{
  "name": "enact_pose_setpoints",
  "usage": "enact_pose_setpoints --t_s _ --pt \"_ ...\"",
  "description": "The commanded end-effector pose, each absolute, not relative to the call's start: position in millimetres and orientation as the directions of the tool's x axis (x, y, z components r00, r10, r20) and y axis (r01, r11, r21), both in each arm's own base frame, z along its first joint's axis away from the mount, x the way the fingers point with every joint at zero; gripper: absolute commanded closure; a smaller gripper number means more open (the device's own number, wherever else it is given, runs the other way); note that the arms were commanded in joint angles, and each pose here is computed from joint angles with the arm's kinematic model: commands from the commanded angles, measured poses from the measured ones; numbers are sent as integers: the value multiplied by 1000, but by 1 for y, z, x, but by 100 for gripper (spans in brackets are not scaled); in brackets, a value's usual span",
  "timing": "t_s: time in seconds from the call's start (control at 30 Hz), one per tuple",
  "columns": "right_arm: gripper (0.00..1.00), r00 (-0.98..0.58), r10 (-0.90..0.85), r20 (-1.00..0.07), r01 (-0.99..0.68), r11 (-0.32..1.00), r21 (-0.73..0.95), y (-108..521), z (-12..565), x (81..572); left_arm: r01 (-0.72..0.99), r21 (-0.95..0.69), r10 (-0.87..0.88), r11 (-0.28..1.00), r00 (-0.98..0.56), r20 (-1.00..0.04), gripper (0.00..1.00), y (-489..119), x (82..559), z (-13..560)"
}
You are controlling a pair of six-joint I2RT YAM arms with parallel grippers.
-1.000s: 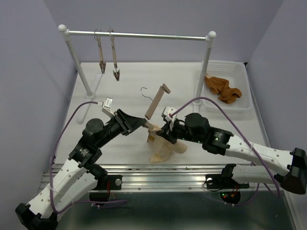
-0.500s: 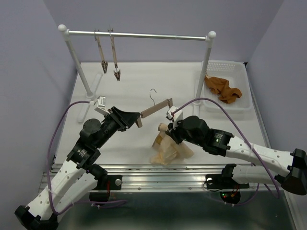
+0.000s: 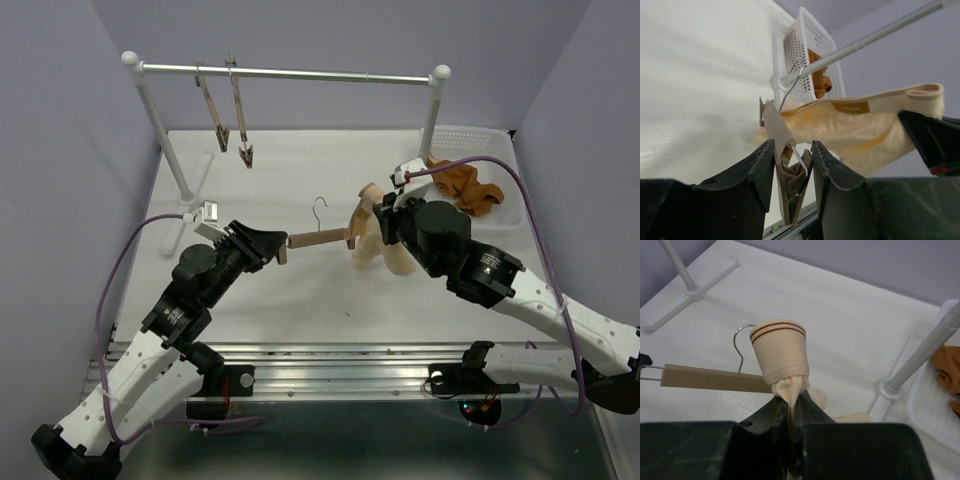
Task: Remove the underwear clipped to the hanger
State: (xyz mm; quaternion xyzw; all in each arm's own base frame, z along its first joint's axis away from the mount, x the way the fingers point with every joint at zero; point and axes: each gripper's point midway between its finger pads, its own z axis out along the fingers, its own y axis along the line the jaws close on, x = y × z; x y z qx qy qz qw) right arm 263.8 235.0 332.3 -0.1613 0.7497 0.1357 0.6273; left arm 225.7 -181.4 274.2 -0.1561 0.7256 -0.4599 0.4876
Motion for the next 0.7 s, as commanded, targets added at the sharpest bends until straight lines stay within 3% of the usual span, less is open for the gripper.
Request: enact_pose_setpoints --t_s 0.0,0.2,0.4,0.53,0.67 --pt "99 -196 -41 -980 -403 914 43 221 354 252 109 -865 -780 489 -390 -490 100 -166 244 284" --pt "99 -123 -17 -992 -148 989 2 165 392 267 21 -886 -831 463 -337 -442 100 -157 257 281" --pt "99 -54 -27 -998 -12 1000 -27 130 432 273 -39 -911 -874 411 -301 -381 100 -147 255 284" --pt "99 -81 -90 -993 210 972 -105 79 433 307 -15 -917 -877 399 -299 -377 100 -146 251 292" --pt "99 -105 -92 -990 328 937 -122 26 437 355 -2 -921 -879 389 -302 -370 100 -146 248 298"
